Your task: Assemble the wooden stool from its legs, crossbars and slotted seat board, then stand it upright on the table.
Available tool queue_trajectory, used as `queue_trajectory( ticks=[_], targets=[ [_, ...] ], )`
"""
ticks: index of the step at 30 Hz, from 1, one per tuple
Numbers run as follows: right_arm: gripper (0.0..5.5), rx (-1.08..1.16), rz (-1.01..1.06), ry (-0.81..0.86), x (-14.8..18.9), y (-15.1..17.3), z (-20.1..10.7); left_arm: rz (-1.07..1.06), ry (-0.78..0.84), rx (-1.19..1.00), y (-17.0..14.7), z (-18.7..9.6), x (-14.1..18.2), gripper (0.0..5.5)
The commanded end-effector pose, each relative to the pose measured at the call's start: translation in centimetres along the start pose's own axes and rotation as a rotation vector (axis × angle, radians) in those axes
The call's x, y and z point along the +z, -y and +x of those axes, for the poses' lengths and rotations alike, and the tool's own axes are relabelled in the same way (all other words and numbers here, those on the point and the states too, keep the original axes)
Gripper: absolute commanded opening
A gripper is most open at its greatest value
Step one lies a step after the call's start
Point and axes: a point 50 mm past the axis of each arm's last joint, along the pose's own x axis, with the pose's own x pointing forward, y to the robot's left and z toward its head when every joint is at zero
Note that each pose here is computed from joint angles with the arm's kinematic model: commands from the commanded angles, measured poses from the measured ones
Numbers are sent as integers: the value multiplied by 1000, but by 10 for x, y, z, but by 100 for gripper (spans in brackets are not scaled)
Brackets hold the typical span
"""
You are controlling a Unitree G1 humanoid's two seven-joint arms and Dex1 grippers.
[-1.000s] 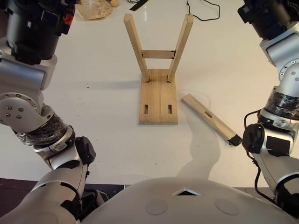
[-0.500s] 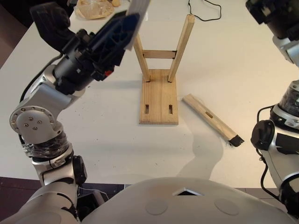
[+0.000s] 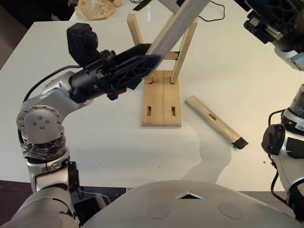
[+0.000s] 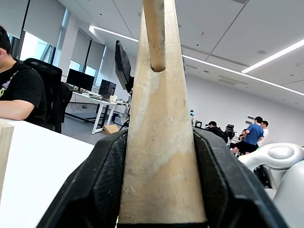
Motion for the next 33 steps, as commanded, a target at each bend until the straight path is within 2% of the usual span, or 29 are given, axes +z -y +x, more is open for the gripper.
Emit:
queue_trajectory(
  ticks=[1,6,18,28,32,33],
  targets=[
    [374,47,-4,-37,3,-7,10,-3,-32,-3,-1,-3,-4,201],
    [374,59,3,-46,1,-7,15,-8,-54,-6,-4,-5,-7,201],
    [204,43,32,-99,-22,1,14,-7,-56,-32,-6,-1,-9,201],
    [204,70,54,-102,-24,-4,15,13,-75,-38,-6,-2,-11,201],
    [203,53,51,-103,-23,-3,15,97,-116,22,-13,-2,-12,201],
    [202,48,48,-99,-23,-3,15,101,-116,27,-15,-1,-13,238]
  ],
)
